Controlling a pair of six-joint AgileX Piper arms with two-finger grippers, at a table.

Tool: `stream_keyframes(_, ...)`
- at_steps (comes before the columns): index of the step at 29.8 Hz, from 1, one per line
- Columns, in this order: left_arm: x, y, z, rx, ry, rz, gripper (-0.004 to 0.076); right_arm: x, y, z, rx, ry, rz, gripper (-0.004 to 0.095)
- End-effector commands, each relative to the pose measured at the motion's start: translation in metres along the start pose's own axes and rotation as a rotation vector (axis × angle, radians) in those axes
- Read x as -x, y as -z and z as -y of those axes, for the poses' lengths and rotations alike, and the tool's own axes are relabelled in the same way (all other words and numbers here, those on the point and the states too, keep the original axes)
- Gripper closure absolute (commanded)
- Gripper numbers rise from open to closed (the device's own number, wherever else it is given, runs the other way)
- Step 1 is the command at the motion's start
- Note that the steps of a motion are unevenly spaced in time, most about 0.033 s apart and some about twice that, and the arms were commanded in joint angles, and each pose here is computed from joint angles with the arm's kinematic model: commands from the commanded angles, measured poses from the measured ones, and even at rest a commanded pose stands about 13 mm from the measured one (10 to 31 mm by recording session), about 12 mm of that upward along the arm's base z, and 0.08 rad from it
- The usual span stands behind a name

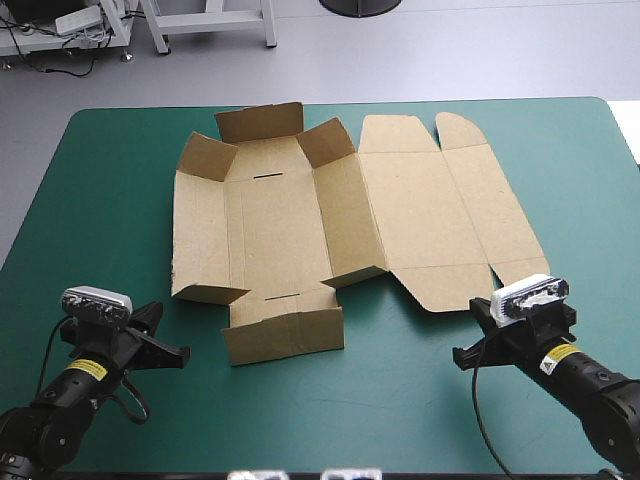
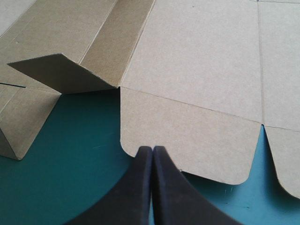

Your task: Fold the box

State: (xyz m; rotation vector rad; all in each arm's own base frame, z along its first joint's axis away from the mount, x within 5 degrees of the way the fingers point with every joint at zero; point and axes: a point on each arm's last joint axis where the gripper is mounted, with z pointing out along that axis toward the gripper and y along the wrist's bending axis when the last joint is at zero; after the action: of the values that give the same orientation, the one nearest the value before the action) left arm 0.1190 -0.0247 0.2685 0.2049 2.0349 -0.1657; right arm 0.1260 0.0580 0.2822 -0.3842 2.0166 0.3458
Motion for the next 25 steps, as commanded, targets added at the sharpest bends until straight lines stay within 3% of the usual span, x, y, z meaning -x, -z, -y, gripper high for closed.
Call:
stream_keyframes(1, 0.016, 0.003, 0.0, 0.0, 0.017, 0.09, 0.0729, 0.017, 0.004, 0.001, -0.013, 0.003, 0.1, 0.0933)
stream_keyframes(10, 0.015, 0.003, 0.001, -0.003, 0.02, 0.084, 0.0729, 0.017, 0.004, 0.001, -0.013, 0.003, 0.1, 0.0933)
stream_keyframes(18, 0.023, 0.001, 0.005, -0.057, 0.168, 0.019, 0.0725, 0.017, 0.004, 0.001, -0.012, -0.01, 0.098, 0.0933)
stream_keyframes(21, 0.031, -0.005, 0.007, -0.073, 0.183, -0.053, 0.0658, 0.018, 0.004, 0.001, -0.012, -0.013, 0.1, 0.0931)
stream_keyframes(25, 0.048, -0.015, 0.008, -0.091, 0.209, -0.102, 0.0475, 0.019, 0.004, 0.001, -0.013, -0.015, 0.115, 0.0931)
